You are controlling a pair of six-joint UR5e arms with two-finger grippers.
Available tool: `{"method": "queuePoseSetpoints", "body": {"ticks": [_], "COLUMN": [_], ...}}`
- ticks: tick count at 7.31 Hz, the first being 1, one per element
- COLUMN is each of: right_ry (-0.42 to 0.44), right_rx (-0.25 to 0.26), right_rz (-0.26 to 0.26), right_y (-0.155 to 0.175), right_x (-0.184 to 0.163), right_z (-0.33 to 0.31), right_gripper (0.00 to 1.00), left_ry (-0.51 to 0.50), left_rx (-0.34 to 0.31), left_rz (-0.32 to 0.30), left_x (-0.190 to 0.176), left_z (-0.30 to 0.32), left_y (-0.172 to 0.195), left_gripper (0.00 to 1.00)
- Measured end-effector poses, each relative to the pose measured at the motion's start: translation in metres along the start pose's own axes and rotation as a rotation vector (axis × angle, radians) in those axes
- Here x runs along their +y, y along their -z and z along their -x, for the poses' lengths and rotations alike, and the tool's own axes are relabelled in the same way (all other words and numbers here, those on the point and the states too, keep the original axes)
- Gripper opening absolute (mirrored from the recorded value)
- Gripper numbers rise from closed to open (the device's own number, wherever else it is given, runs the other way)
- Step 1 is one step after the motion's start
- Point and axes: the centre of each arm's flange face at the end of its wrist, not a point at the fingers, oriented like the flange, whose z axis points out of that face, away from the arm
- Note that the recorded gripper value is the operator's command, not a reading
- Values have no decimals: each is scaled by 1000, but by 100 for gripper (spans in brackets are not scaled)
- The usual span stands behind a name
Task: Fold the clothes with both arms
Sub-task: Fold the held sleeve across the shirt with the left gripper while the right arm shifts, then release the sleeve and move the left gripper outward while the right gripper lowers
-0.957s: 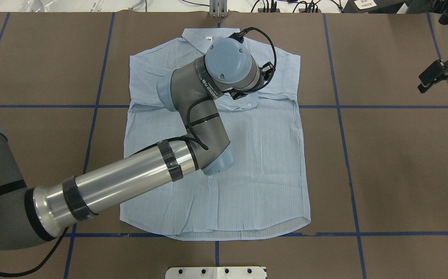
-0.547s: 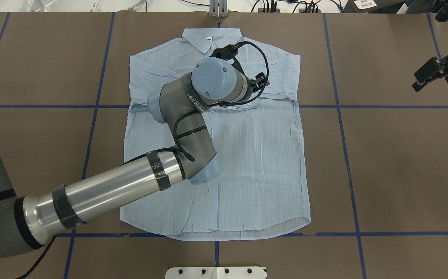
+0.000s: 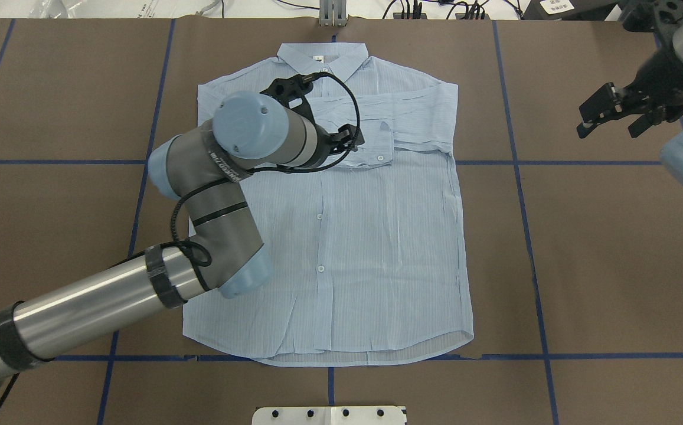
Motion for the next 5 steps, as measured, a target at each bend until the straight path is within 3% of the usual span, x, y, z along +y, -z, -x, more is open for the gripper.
{"method": "queuePoseSetpoints", "body": {"ticks": [2, 5], "right_ry": [-5, -31], "right_rx": [11, 61], "right_rz": [-33, -39], "right_y": [-22, -65], "right_x": [29, 111], "right_z": [46, 110], "right_gripper": [100, 100], "left_ry": [-87, -132], "left_rx": [-66, -121], "left_rz": [13, 28], "left_x": [12, 29], "left_z": [64, 126], "left_y": [67, 144], "left_gripper": [99, 98]}}
